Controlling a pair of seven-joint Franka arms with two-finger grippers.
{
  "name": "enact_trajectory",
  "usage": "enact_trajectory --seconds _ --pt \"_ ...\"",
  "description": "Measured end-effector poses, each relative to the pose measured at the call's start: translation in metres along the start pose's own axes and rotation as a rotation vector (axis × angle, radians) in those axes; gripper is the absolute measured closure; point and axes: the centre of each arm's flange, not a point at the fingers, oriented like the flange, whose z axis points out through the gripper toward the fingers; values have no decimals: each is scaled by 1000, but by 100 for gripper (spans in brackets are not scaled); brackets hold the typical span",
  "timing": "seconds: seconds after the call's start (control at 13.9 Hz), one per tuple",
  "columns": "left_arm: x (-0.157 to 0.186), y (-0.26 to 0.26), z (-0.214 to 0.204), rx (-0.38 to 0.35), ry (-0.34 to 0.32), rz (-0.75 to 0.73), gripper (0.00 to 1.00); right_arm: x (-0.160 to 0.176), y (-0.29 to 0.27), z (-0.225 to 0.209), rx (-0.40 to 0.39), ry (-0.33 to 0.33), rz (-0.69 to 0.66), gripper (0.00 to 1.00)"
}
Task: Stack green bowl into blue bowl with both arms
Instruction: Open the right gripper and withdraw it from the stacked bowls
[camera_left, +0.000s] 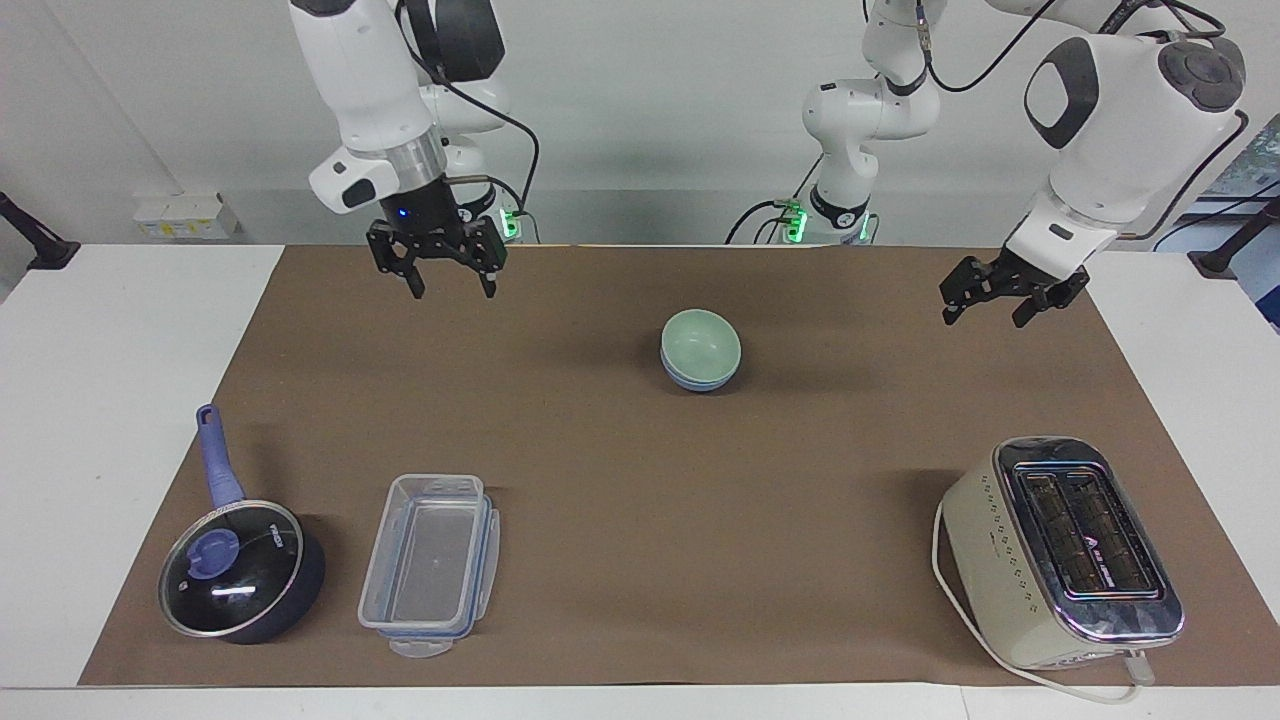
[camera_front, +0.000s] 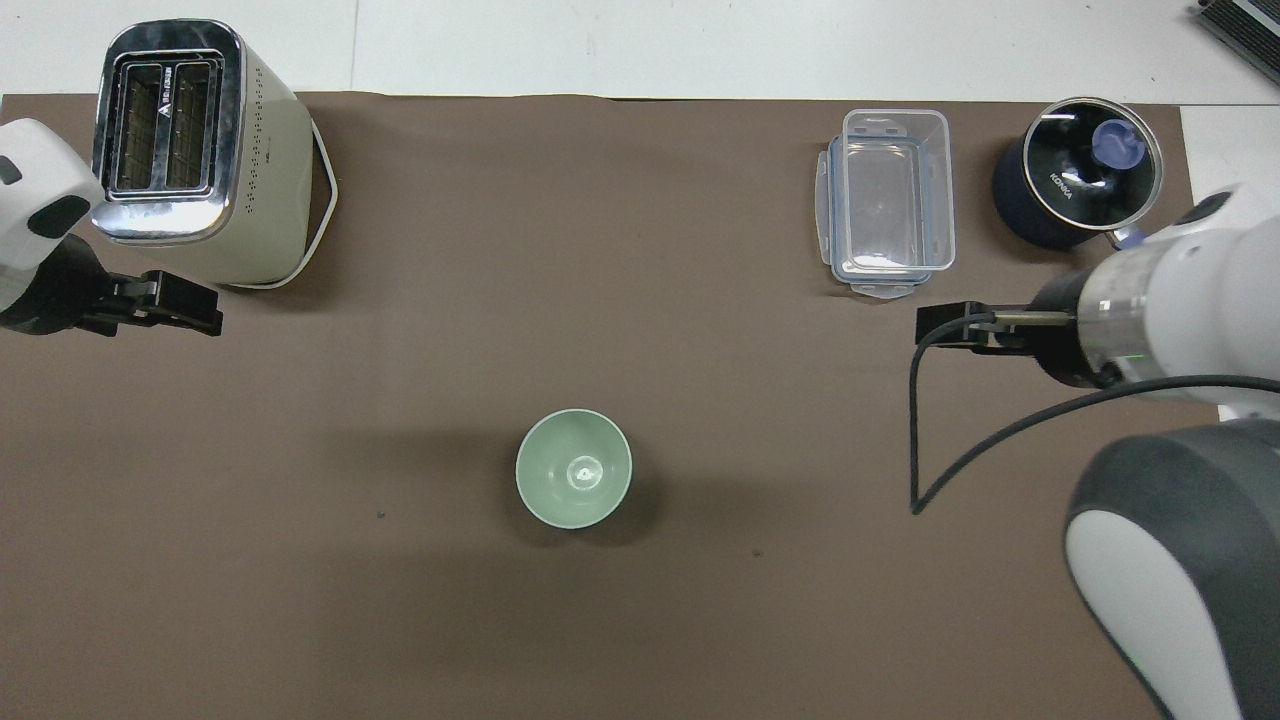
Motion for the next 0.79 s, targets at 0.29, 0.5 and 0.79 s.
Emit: enact_trajectory --seconds 0.29,0.5,0.79 --pt "0 0 0 0 0 0 0 2 21 -36 -43 -41 30 0" --pt "0 0 0 0 0 0 0 15 27 -42 -48 -80 43 0" --pt "0 0 0 0 0 0 0 28 44 -38 -49 -84 77 0"
